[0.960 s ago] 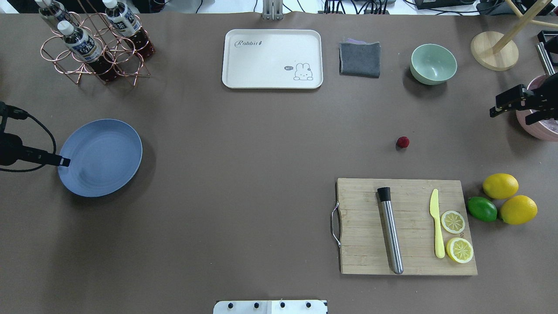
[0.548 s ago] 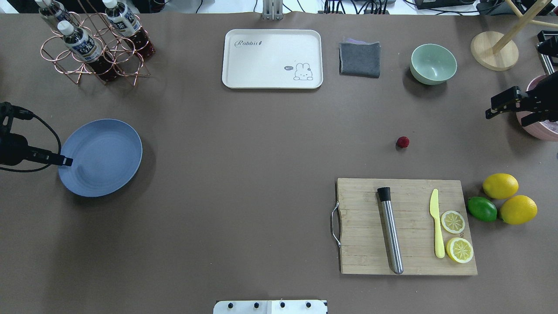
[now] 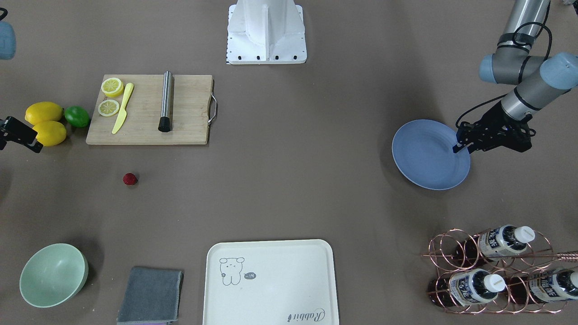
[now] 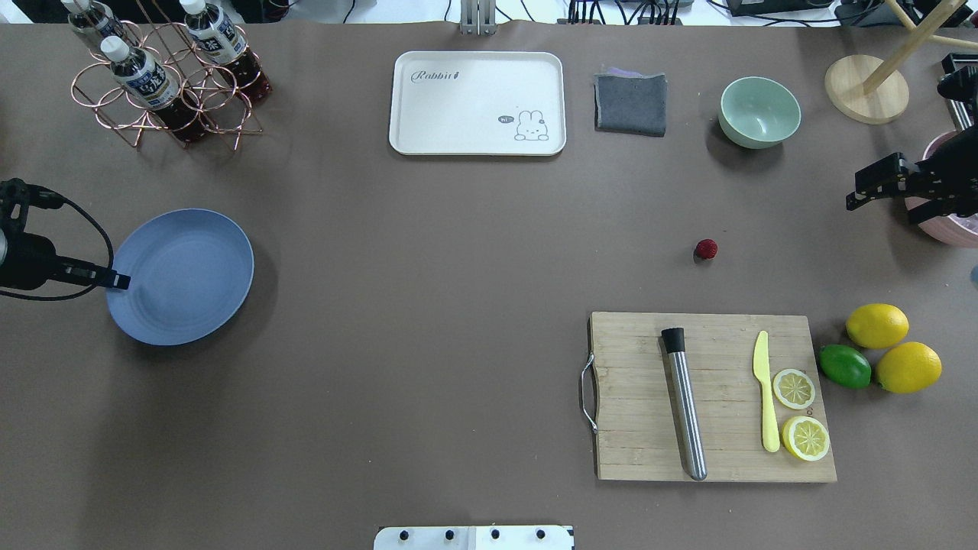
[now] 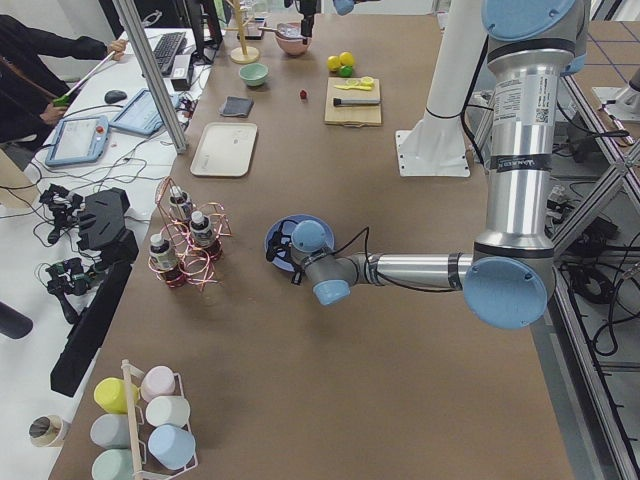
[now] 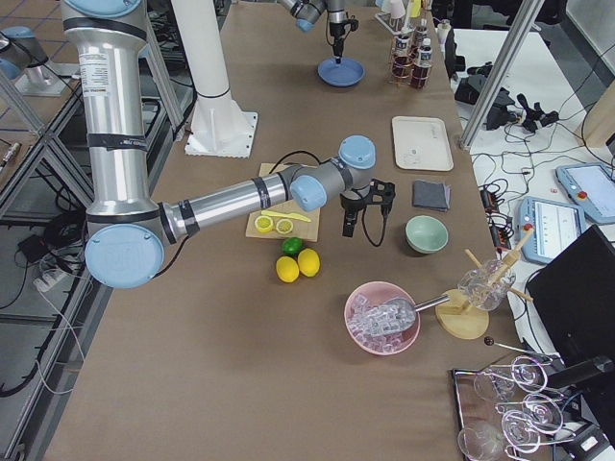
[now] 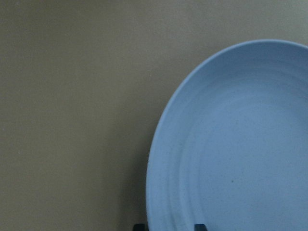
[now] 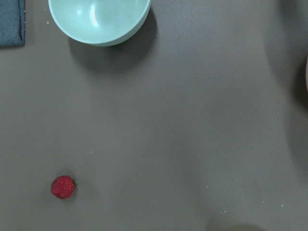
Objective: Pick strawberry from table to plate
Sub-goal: 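Lower the right gripper onto the red strawberry while the left arm reaches the plate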
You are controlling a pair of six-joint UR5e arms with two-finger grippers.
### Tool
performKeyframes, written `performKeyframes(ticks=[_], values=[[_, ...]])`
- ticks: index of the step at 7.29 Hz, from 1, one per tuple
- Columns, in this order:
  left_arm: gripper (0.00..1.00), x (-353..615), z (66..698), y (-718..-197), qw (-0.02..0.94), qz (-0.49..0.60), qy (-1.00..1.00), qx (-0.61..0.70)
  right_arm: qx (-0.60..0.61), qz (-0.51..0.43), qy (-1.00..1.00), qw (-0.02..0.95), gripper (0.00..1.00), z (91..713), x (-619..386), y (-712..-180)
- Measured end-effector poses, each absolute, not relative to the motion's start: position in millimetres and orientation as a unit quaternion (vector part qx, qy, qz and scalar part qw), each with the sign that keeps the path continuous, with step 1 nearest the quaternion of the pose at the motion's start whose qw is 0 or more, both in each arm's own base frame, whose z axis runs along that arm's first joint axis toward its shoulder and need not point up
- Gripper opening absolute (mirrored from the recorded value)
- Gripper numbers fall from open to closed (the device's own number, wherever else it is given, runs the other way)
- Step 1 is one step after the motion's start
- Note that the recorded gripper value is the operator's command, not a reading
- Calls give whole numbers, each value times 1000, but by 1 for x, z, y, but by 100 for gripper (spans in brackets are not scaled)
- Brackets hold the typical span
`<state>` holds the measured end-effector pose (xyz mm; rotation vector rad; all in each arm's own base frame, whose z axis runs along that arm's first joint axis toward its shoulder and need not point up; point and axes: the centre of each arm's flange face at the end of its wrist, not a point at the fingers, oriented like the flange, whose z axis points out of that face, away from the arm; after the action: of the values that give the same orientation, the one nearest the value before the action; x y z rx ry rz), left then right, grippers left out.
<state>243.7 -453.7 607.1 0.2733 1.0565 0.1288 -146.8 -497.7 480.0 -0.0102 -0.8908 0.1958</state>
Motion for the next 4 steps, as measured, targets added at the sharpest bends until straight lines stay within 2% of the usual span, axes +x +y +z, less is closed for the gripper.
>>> performKeyframes(ticks=[4], values=[[0,255,550,-461,833,29,545,89,-5,81,-419,904,100,480,-176,-509]])
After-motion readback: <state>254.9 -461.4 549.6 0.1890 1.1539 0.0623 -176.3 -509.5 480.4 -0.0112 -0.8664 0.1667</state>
